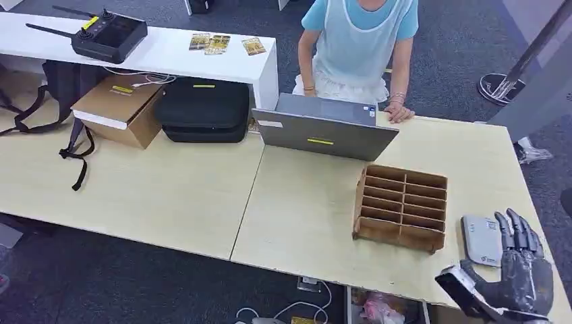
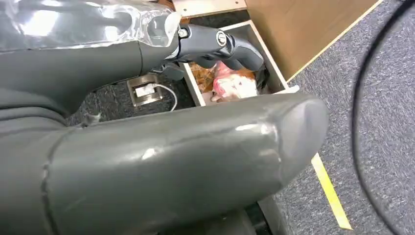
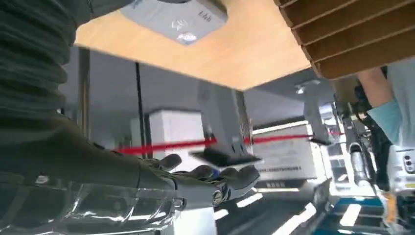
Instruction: Pass the card to the sensor for recognition and then transmit it.
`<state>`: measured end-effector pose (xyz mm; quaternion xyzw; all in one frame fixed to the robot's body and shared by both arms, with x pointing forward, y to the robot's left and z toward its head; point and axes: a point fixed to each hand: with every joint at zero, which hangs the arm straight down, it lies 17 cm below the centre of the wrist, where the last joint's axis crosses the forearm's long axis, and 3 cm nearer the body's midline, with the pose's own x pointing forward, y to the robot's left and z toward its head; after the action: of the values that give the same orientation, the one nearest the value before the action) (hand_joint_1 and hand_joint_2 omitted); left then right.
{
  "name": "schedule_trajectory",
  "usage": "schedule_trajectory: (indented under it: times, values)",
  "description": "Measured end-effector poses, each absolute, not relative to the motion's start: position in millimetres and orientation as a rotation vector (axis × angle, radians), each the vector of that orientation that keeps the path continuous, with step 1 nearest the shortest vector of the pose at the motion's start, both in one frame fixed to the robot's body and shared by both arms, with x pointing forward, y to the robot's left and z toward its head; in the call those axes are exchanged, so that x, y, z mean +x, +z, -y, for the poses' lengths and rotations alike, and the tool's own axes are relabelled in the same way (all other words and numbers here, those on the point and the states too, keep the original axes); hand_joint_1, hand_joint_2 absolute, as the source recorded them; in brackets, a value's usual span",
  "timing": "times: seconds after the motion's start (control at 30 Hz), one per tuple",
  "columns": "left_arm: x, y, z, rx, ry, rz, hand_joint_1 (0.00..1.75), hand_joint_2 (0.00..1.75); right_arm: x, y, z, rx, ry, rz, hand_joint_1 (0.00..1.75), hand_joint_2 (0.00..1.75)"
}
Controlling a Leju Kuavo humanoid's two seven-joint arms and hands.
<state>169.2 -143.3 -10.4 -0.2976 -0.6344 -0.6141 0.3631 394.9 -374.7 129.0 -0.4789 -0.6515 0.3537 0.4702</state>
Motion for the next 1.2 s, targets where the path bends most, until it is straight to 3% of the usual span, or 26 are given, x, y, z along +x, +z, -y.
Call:
schedule_trajectory:
  times: [0.2,0.57,1.2]
  values:
    - [169,-10,143,-0.766,-1.578,1.633,0.0,0.0,405,116,330,-1.248,1.061,1.55,0.0,1.75]
    - [170,-8,145,-0.772,-1.562,1.632,0.0,0.0,435,105,268,-1.166,1.146,1.541,0.0,1.75]
    - [171,-7,146,-0.773,-1.554,1.632,0.0,0.0,449,98,268,-1.186,1.142,1.452,0.0,1.75]
